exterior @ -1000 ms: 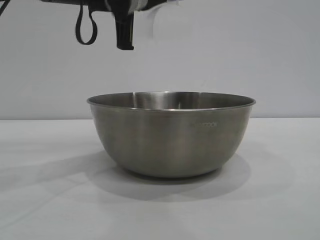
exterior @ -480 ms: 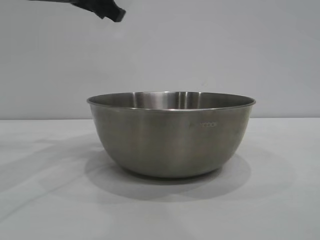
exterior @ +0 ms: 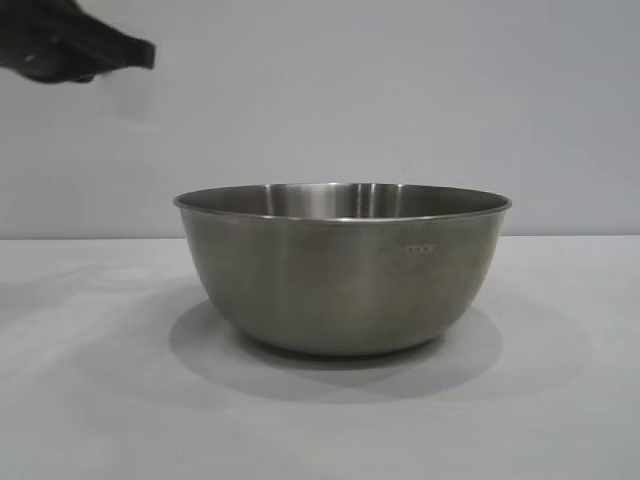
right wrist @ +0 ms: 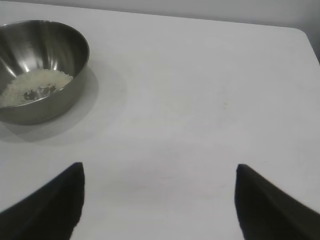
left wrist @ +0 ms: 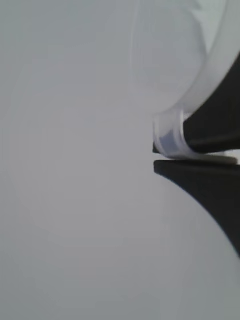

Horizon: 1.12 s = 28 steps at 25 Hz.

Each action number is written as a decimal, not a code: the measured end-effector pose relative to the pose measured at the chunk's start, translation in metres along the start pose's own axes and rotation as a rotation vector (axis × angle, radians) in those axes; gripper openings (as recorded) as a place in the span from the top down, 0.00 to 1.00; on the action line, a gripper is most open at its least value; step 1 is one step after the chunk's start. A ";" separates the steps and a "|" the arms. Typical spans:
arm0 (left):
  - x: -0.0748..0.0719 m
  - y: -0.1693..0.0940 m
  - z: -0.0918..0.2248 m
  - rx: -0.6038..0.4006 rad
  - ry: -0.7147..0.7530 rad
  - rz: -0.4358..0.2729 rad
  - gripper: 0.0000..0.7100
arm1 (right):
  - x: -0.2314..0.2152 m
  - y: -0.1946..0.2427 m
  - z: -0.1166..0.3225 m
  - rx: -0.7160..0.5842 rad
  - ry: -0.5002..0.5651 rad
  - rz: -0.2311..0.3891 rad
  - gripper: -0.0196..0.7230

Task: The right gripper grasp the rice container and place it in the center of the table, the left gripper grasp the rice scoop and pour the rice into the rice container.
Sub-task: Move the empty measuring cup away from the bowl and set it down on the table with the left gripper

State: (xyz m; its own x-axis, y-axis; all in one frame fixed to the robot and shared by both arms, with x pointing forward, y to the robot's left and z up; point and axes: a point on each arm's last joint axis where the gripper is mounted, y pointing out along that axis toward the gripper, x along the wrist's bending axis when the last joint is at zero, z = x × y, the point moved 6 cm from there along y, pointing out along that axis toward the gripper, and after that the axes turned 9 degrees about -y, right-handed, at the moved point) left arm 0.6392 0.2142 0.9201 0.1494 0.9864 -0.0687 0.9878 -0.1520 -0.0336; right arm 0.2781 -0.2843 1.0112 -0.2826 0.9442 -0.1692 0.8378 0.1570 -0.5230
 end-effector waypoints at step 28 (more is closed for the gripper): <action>0.007 -0.023 0.102 0.283 -0.119 -0.021 0.66 | 0.000 0.000 0.000 0.000 0.000 0.000 0.21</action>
State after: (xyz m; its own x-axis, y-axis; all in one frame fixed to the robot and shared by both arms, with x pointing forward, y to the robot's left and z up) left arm 0.6128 0.2179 0.8182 0.1061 0.9778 -0.1805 0.9367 -0.1592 -0.3120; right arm 0.2781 -0.2843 1.0112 -0.2826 0.9442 -0.1692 0.8378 0.1570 -0.5230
